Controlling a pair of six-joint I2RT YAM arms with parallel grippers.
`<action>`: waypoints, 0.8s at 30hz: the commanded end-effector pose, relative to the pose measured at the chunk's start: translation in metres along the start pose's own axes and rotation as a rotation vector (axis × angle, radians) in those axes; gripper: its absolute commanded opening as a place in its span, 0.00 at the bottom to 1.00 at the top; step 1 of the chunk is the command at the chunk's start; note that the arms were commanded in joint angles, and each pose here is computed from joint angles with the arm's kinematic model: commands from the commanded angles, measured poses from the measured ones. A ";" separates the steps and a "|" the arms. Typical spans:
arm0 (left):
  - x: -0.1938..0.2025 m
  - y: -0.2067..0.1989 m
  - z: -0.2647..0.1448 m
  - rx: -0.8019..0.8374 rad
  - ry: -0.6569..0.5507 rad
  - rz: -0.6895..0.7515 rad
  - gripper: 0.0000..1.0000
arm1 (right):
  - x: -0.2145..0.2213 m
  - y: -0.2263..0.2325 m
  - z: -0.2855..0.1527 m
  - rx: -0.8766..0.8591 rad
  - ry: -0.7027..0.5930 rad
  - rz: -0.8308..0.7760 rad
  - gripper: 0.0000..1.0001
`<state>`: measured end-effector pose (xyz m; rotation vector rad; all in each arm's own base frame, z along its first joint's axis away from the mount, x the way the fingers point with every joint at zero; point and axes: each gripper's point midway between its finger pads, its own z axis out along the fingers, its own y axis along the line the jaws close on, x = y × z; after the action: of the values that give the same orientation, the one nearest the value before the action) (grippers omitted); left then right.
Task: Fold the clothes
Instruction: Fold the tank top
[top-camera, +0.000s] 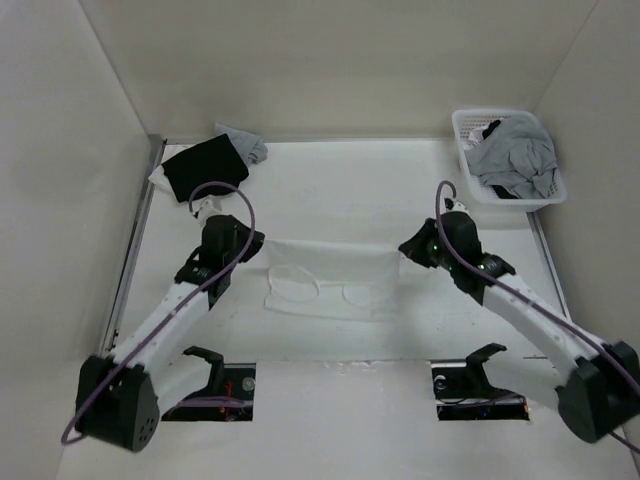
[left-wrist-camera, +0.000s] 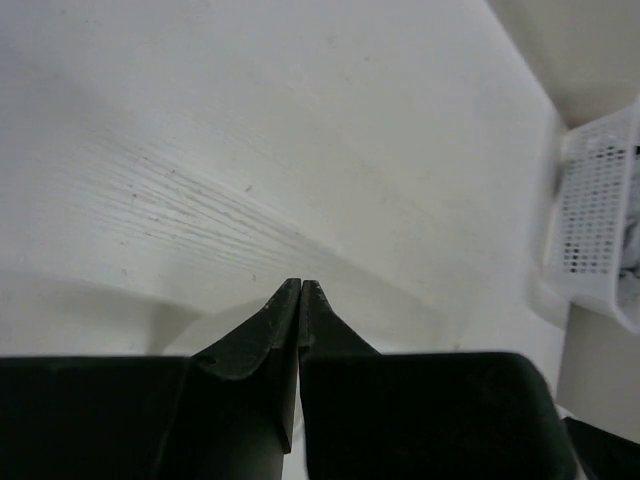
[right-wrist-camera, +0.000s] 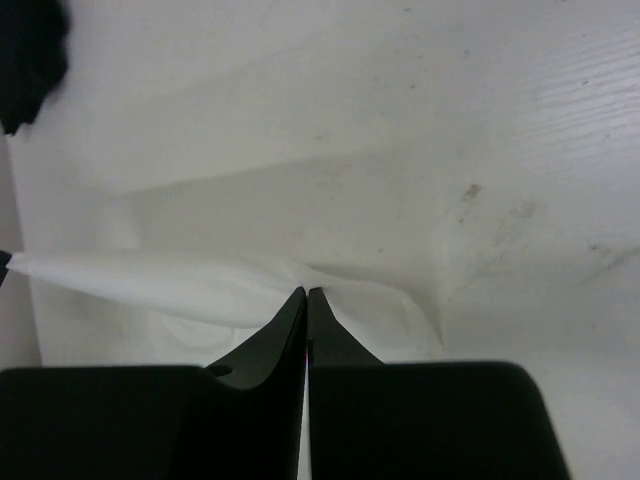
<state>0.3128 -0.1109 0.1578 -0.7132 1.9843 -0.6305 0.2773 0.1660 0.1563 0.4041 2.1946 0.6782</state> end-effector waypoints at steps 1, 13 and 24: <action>-0.023 -0.022 0.041 0.048 -0.080 -0.001 0.00 | -0.041 0.026 0.037 -0.164 -0.046 -0.018 0.03; -0.019 -0.038 0.101 0.087 -0.056 -0.019 0.00 | -0.058 -0.008 0.068 -0.118 -0.063 0.035 0.03; 0.051 0.035 0.016 0.105 0.007 -0.036 0.01 | 0.031 -0.051 0.022 -0.080 -0.005 0.127 0.02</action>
<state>0.3048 -0.1238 0.0896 -0.6860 1.9838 -0.7082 0.2765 0.1465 0.0871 0.4720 2.1997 0.8051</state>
